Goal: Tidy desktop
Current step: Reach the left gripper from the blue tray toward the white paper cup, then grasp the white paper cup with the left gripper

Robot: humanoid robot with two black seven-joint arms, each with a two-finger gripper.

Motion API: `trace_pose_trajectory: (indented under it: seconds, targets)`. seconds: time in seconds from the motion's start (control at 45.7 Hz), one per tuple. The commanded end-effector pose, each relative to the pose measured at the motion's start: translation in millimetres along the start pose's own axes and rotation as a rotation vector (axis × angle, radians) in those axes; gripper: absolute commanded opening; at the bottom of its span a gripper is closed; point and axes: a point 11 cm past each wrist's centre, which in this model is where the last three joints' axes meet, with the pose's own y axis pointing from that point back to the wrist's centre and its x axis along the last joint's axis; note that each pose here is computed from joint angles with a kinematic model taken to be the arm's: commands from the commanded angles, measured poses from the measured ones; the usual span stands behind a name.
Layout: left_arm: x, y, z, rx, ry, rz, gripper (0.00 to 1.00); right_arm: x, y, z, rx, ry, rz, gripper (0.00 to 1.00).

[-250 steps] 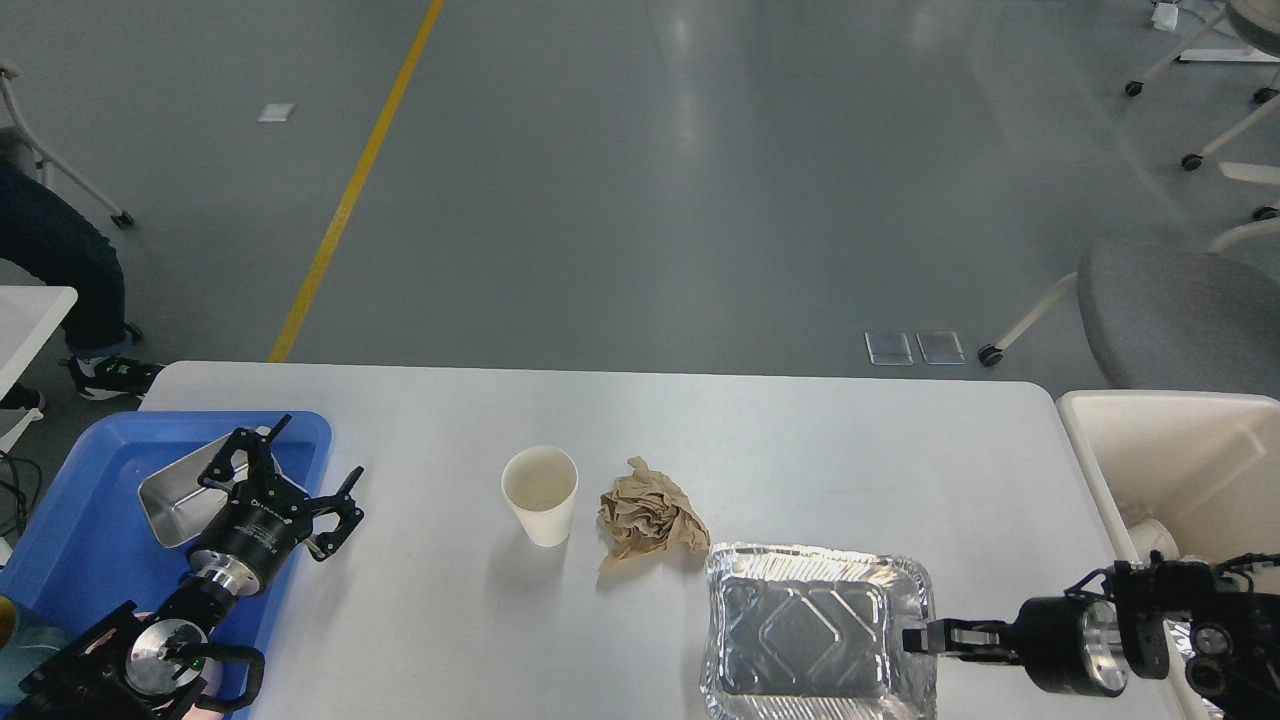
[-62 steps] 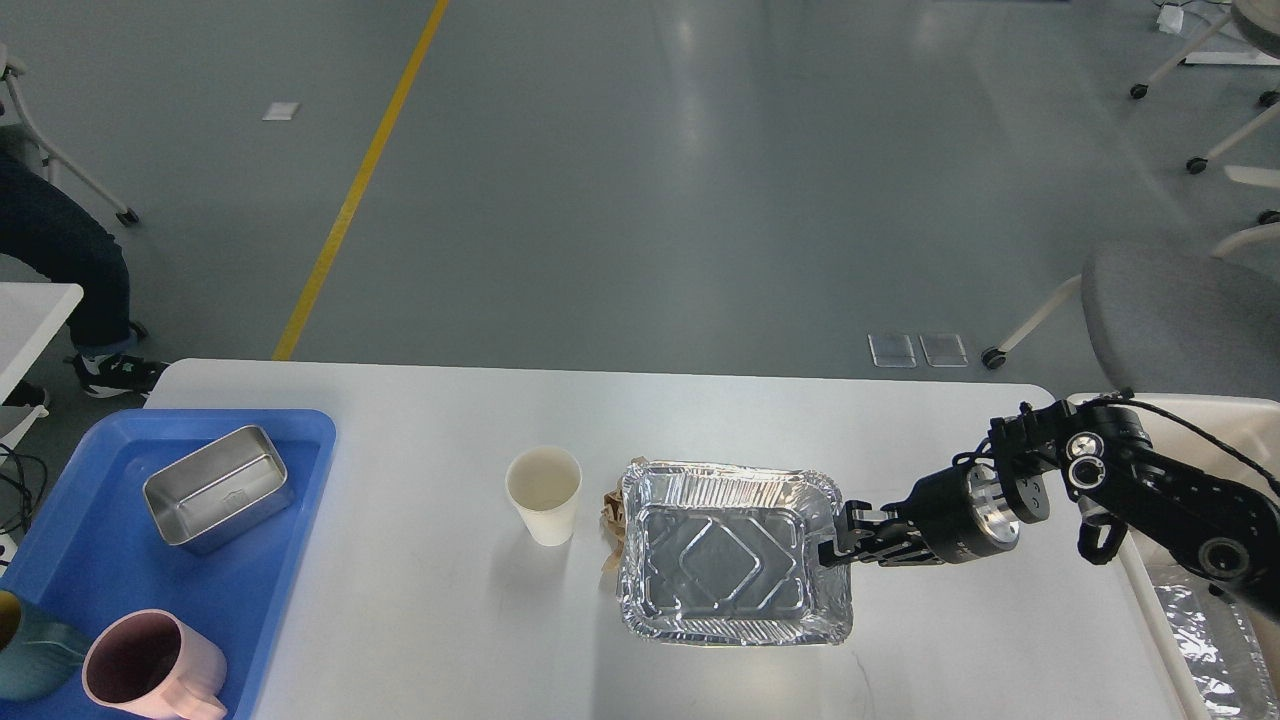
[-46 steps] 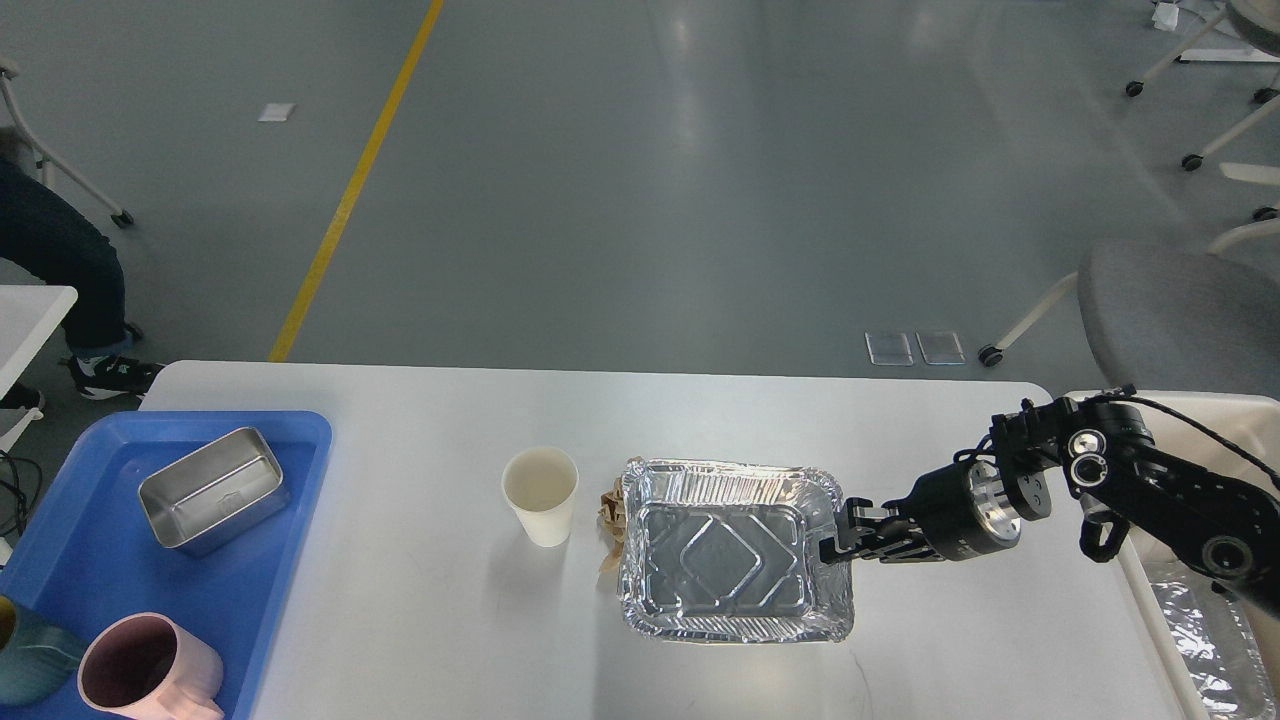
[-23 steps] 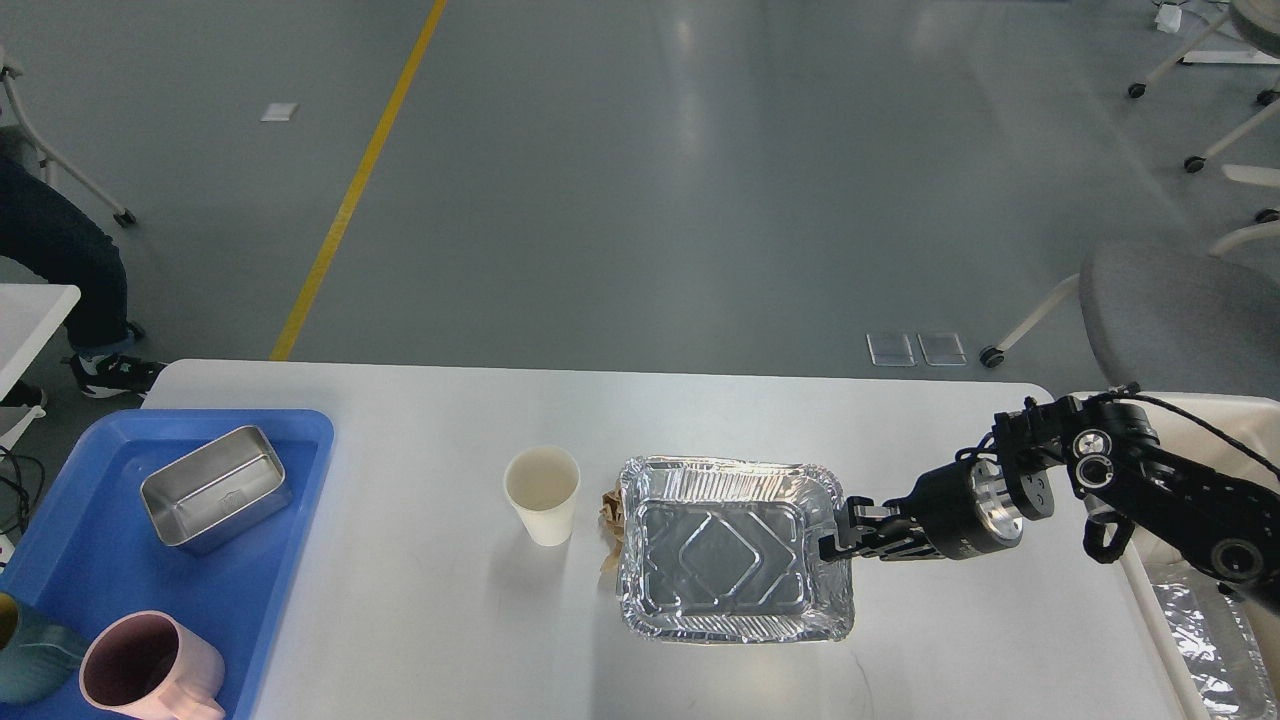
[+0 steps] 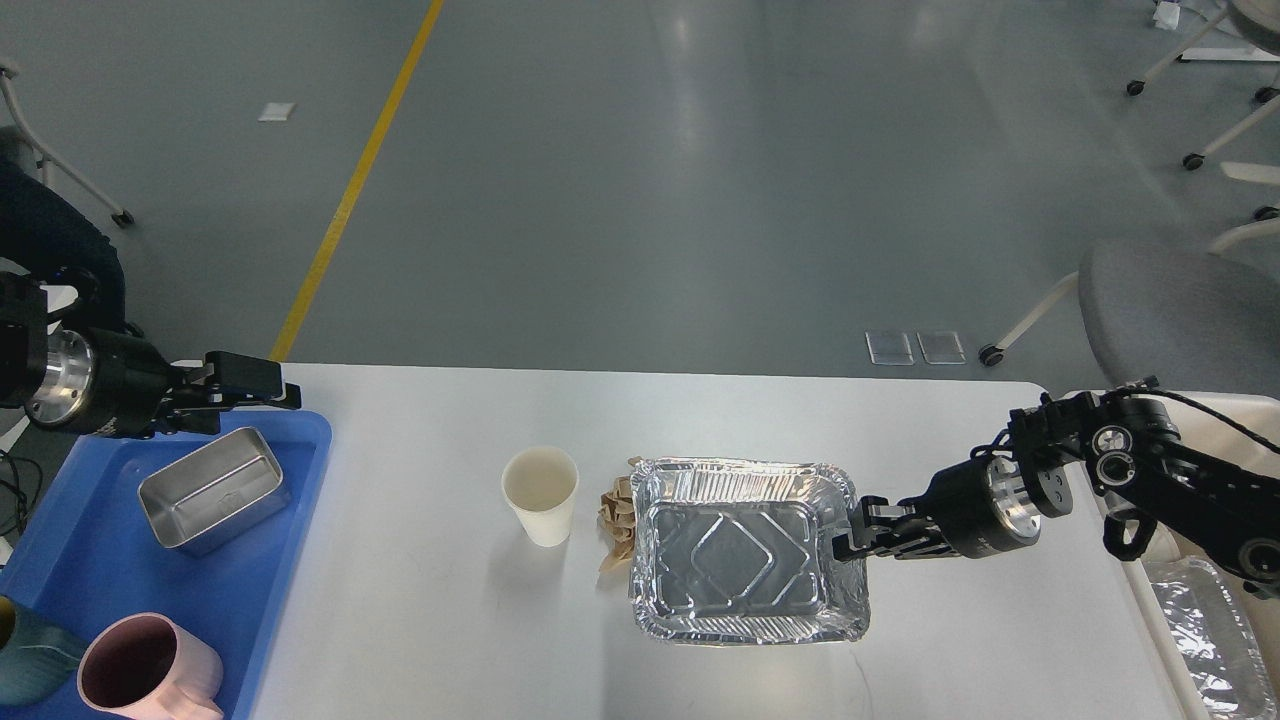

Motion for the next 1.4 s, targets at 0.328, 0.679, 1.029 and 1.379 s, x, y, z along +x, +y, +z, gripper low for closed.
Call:
trace_pose_trajectory:
  seconds: [0.328,0.679,1.029,1.379]
  targets:
    - [-8,-70,34,-0.028,-0.032,-0.069,0.98,17,49,1,-0.059,0.039,0.021,0.0]
    - [-31,-140,103,-0.104,-0.079,-0.153,0.98,12,47,-1,-0.053,0.045,0.01,0.0]
    - [-55,-169,116,-0.073,-0.128,-0.193,0.98,9,44,2,-0.052,0.034,0.009,0.0]
    - [-51,-178,109,-0.041,-0.111,-0.121,0.98,8,41,1,-0.045,0.032,0.009,0.0]
